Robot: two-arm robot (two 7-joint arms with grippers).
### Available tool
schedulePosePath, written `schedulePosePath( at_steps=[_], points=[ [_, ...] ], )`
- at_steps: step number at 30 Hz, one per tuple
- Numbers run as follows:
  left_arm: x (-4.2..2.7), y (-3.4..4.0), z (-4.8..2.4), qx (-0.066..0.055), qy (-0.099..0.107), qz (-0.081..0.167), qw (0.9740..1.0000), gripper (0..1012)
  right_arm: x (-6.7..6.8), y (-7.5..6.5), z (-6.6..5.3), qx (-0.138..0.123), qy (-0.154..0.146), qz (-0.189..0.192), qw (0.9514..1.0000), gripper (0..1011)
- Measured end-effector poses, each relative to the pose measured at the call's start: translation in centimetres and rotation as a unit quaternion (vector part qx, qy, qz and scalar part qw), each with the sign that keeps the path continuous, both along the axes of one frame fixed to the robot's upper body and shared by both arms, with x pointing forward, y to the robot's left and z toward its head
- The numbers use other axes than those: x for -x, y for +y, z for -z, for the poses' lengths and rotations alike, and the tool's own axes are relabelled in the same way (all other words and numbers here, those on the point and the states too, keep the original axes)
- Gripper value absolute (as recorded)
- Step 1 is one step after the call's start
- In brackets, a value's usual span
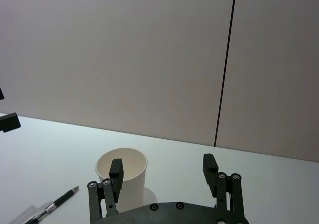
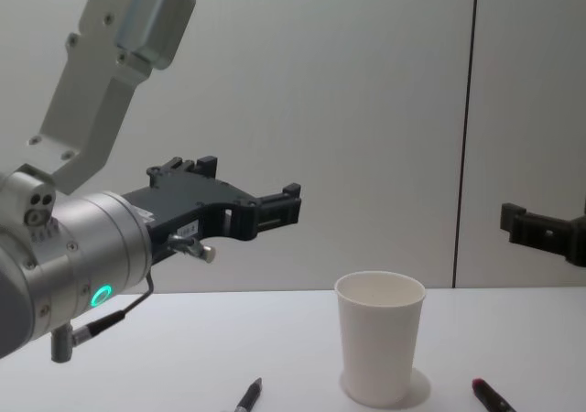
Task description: Place the pen into the pen holder.
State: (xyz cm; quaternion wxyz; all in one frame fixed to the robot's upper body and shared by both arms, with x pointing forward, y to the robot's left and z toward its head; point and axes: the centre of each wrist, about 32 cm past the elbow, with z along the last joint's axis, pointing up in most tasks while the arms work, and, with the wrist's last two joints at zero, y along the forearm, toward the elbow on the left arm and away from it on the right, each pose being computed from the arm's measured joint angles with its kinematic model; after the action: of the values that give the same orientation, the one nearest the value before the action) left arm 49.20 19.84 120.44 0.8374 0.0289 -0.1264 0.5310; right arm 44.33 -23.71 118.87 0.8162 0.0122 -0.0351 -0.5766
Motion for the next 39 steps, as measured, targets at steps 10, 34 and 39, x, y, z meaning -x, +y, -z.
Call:
schedulePosePath(
  at_steps=[10, 34, 39],
  points=[
    [0.0, 0.0, 0.0, 0.0, 0.0, 0.0, 1.0, 1000, 0.0, 0.0, 0.0, 0.0, 0.0, 0.0, 1.0, 1002],
    [0.0, 0.0, 0.0, 0.0, 0.0, 0.0, 1.0, 1000, -0.1, 0.3, -0.1, 0.003, 0.002, 0.004, 1.0, 1002],
    [0.0, 0.0, 0.0, 0.0, 0.0, 0.0, 1.0, 999, -0.4, 1.2, -0.6, 0.009, 0.009, 0.016, 0.9998, 1002]
  ],
)
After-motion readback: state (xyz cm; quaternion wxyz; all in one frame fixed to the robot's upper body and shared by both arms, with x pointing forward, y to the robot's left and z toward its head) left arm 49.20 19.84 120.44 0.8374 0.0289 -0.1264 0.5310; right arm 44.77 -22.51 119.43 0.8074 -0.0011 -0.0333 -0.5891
